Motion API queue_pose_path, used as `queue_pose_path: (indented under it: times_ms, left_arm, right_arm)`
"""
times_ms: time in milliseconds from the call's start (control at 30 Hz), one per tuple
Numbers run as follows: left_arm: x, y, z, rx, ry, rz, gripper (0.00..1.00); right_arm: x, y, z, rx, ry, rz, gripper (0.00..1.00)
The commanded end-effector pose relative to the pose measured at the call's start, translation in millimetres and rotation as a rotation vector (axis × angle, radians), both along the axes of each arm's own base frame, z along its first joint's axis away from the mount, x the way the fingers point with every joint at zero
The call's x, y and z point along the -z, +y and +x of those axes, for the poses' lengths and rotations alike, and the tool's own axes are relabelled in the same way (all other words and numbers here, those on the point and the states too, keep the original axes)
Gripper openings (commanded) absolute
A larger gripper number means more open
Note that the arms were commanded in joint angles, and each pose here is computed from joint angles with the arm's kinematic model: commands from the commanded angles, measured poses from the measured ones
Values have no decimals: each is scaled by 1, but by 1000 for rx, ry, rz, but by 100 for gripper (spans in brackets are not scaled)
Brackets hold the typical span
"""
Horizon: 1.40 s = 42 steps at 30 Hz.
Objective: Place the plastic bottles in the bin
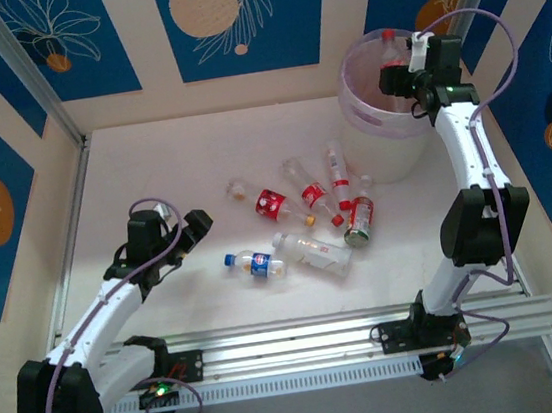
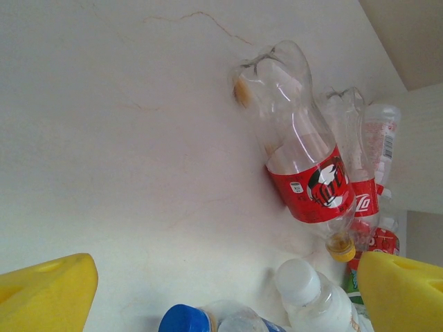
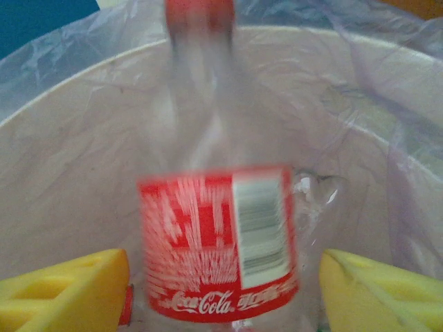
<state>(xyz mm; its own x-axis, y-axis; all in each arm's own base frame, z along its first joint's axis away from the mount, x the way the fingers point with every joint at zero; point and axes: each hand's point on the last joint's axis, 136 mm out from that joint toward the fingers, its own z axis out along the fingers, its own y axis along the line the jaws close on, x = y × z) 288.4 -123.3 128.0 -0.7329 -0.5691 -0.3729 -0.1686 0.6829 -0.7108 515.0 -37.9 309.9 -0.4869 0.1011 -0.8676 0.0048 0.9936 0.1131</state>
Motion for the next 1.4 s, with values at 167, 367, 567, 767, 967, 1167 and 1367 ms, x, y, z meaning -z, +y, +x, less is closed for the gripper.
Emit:
queue_pose_path:
  times_ms: [167, 367, 567, 767, 967, 1167, 1367]
  left_arm:
    - [5, 0, -1, -4, 4, 8, 96]
    - [4, -1, -2, -2, 9, 7, 96]
    - [6, 8, -13, -16, 76, 114, 96]
    - [4, -6, -28, 16, 122, 167, 96]
    - [-26, -39, -35, 326, -46, 334, 97]
    - [-42, -67, -64, 694, -123, 572, 98]
    - [-40, -118, -93, 1088, -298, 715, 99]
  right_arm:
    - [-5, 0, 12, -5, 7, 60, 75]
    - [-3, 4, 13, -5, 22, 80, 70]
    - [-29, 16, -3, -29, -15, 74, 71]
    - [-56, 43, -33, -86, -64, 87, 73]
    - [-63, 73, -74, -164, -81, 145, 74]
    - [-45, 93, -111, -222, -27, 227, 76]
    - [-22, 99, -146, -222, 26, 276, 77]
